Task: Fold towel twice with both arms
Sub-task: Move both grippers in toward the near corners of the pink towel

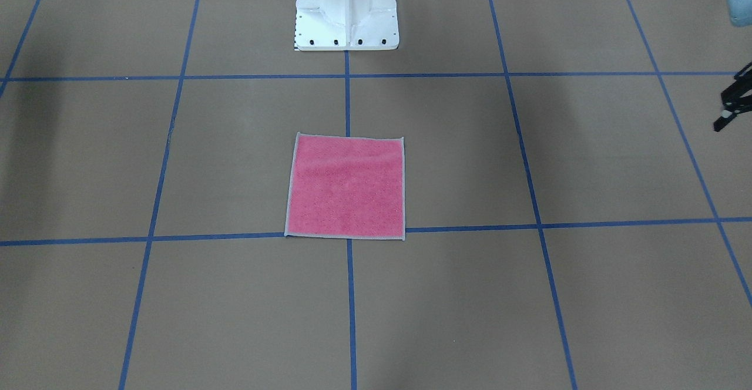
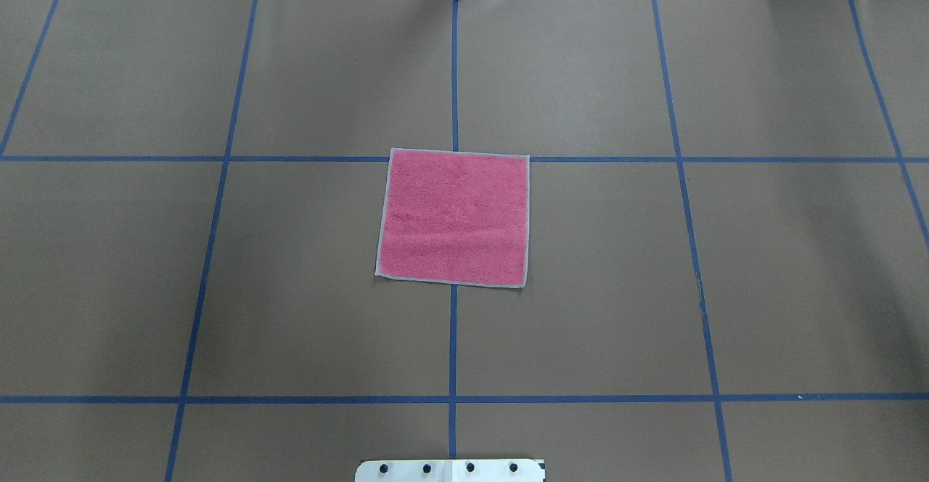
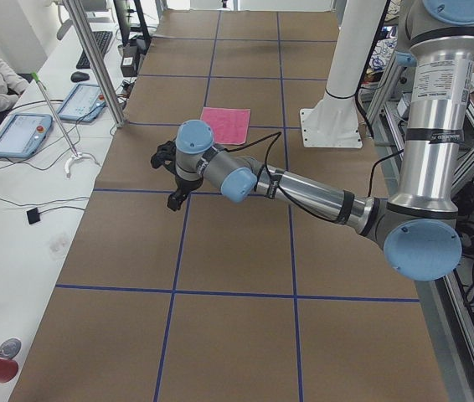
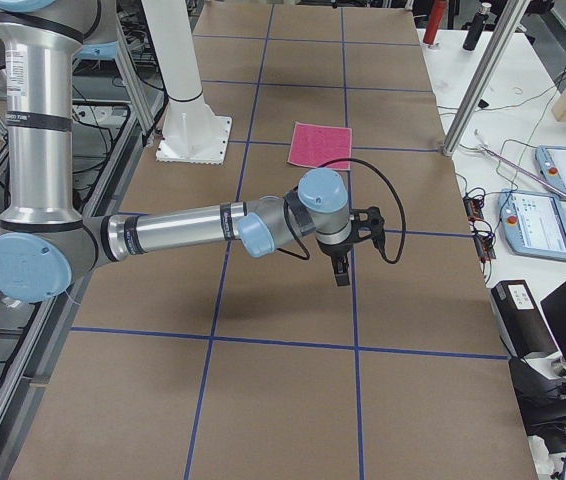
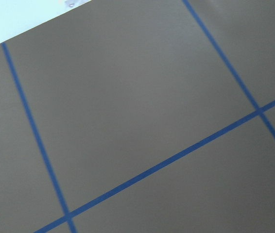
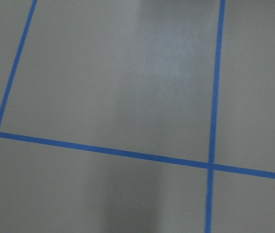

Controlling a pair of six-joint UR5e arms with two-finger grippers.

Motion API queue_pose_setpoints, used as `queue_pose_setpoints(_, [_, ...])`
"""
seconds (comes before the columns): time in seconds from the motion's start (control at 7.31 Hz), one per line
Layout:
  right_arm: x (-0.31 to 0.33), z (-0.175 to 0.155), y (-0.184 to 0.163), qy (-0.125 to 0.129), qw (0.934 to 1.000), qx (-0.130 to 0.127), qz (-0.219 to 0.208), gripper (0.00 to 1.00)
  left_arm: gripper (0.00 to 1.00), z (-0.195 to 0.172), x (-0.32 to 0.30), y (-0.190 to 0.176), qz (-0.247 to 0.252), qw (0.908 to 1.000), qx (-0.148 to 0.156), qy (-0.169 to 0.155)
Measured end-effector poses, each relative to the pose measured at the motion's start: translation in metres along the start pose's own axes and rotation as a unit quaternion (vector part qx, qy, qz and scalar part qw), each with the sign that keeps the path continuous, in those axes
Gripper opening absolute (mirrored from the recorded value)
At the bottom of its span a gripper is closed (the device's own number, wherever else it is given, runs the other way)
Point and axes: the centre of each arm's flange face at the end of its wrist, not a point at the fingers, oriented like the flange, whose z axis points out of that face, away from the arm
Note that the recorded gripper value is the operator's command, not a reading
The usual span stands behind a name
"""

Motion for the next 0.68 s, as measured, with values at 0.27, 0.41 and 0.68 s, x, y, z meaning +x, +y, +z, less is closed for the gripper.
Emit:
queue_pose_setpoints(0.27, [-0.067, 0.016, 0.013, -0.046, 0.9967, 0.008, 0.066, 0.99, 1.0, 0.039, 0.085, -0.029, -0.076, 0.9954, -0.006, 0.057])
queue_pose_setpoints(0.41, [-0.097, 0.025, 0.021, -0.062, 0.9917, 0.007, 0.113, 0.99, 1.0, 0.054, 0.124, -0.035, -0.13, 0.9883, -0.005, 0.08])
queue_pose_setpoints(0.68, [-0.165, 0.051, 0.043, -0.062, 0.9799, 0.018, 0.189, 1.0, 1.0, 0.084, 0.194, -0.04, -0.236, 0.9668, 0.009, 0.098])
